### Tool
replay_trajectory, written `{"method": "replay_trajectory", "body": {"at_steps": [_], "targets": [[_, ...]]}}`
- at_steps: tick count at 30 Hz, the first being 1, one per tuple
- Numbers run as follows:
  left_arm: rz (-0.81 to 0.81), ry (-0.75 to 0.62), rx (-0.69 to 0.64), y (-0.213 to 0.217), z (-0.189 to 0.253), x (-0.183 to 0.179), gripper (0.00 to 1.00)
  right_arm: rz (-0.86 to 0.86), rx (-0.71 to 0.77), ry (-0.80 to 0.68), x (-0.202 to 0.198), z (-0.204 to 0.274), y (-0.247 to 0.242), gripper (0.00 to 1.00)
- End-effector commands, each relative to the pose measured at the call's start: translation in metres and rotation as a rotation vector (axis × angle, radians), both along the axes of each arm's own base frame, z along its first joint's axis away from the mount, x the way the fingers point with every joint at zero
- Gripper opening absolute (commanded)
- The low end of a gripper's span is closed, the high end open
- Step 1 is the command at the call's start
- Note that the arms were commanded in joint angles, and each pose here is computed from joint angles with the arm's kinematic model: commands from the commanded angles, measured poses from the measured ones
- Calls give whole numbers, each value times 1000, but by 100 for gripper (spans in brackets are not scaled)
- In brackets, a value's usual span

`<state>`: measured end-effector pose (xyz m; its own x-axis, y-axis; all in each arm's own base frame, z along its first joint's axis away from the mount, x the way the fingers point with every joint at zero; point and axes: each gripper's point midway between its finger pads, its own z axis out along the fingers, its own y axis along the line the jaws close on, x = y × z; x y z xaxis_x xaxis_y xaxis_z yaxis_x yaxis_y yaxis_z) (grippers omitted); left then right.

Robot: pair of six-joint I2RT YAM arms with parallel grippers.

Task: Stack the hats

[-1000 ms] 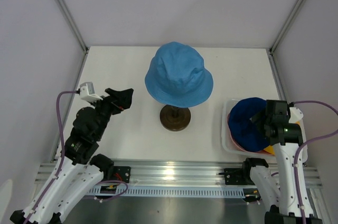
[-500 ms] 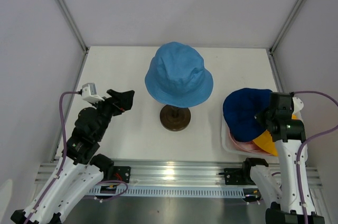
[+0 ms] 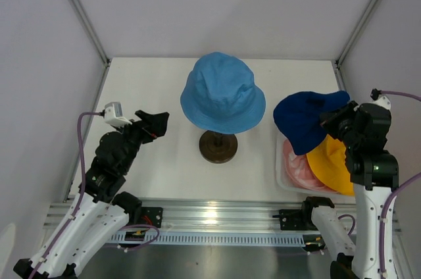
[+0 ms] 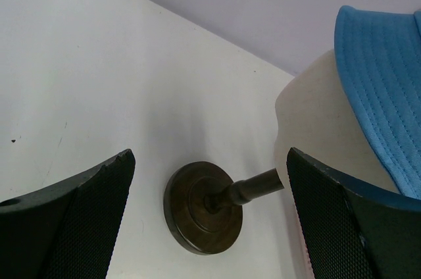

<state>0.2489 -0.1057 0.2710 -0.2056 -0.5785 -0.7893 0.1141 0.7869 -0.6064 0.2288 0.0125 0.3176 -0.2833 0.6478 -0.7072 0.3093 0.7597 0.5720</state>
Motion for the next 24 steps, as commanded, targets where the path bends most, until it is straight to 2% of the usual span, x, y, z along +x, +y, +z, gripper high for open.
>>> {"method": "replay_trajectory", "body": {"at_steps": [1,2,7,11,14,19,20,22,23,24], "targets": [[-8,-45,-7,0,18,1,100,64,0,-246,18,74,10,0],[-11,-54,-14,-1,22,1,99,63,1,-294,23,88,10,0],[-8,-64,-10,1,29,0,99,111,-5,-336,45,112,16,0],[-28,-67,-18,-3,32,-1,99,78,-4,-464,51,155,11,0],[-37,-78,-27,-5,37,-1,100,52,-6,-581,53,205,7,0],[-41,-75,-26,-7,40,2,99,244,67,-830,54,287,41,0],[-41,-71,-25,-8,39,3,99,293,121,-831,74,293,49,0],[-41,-65,-26,-8,38,4,100,444,190,-873,71,319,75,0],[-42,-62,-28,-9,38,4,100,484,254,-842,96,316,85,0],[-42,-65,-31,-9,39,5,99,577,292,-839,95,320,113,0]]}}
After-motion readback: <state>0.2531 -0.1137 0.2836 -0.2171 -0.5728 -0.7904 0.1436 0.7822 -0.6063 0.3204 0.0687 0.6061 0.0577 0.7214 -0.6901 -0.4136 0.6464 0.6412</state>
